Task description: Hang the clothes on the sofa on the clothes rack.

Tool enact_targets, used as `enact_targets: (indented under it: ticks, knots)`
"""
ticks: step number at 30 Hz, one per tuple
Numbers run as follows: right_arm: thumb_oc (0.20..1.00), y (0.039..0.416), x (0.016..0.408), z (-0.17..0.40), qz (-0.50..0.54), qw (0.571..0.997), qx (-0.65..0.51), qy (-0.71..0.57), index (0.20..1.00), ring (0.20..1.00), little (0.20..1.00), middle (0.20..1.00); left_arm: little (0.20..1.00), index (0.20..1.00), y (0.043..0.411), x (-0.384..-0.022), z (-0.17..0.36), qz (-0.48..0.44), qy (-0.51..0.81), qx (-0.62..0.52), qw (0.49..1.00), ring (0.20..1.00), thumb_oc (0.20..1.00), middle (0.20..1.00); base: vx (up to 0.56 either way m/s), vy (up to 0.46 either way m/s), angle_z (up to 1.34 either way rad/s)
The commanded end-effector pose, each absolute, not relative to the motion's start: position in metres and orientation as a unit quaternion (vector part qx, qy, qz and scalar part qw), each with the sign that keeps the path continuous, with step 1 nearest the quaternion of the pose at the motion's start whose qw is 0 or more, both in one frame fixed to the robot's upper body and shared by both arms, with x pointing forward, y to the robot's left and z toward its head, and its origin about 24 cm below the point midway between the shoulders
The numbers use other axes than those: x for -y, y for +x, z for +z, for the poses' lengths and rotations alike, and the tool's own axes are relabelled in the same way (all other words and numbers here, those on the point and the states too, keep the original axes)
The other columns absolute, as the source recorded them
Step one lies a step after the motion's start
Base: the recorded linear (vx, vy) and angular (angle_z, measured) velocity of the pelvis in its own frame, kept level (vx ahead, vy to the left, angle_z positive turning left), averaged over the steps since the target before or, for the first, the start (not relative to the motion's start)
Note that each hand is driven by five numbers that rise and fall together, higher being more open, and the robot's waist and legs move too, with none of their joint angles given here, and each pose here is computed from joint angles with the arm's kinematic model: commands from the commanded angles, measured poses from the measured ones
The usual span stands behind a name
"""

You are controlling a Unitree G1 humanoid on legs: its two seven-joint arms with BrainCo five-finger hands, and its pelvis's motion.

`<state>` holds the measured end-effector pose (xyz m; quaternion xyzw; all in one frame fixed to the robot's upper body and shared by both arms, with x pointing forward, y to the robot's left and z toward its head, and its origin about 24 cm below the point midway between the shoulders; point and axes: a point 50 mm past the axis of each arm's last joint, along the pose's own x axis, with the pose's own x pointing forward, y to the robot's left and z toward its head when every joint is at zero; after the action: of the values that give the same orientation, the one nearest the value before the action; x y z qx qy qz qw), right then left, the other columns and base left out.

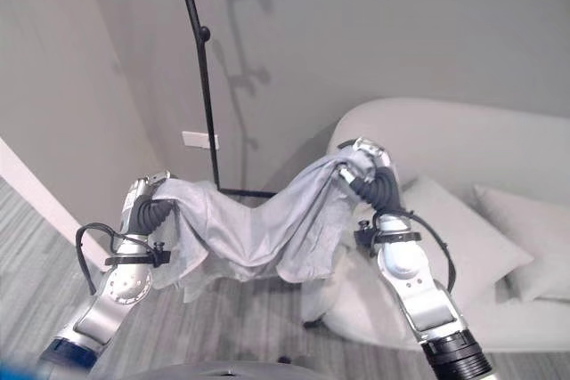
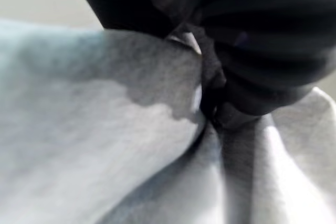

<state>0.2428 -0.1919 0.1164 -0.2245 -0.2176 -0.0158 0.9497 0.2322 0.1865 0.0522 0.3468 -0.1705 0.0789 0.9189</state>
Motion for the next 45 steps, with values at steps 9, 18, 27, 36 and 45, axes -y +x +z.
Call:
enact_targets:
  ticks: [9,18,27,36,45]
  knots:
    - [0.200,0.257,0.208,0.163,-0.061,0.916,0.318,-0.237,0.200,0.200,0.200,0.200,0.200,0.200,0.255,-0.187,0.101,0.126,0.335,0.290,0.887,0.200,0.200,0.200,0.17,0.134,-0.24]
    - [0.200,0.249,0.210,0.168,-0.079,0.901,0.339,-0.258,0.200,0.200,0.200,0.200,0.200,0.200,0.257,-0.201,0.111,0.150,0.394,0.312,0.851,0.200,0.200,0.200,0.26,0.201,-0.21]
    - [0.200,0.232,0.220,0.209,-0.175,0.816,0.440,-0.332,0.200,0.200,0.200,0.200,0.200,0.200,0.245,-0.265,0.197,0.350,0.486,0.429,0.676,0.200,0.200,0.200,0.17,0.259,-0.08]
    - [0.200,0.212,0.233,0.236,-0.272,0.743,0.514,-0.331,0.200,0.200,0.200,0.200,0.200,0.200,0.219,-0.283,0.240,0.441,0.514,0.495,0.544,0.200,0.200,0.200,0.09,0.023,-0.01]
    - [0.200,0.231,0.253,0.249,-0.276,0.731,0.493,-0.382,0.200,0.200,0.200,0.200,0.200,0.200,0.230,-0.294,0.241,0.444,0.504,0.476,0.569,0.200,0.200,0.200,0.06,-0.072,0.06]
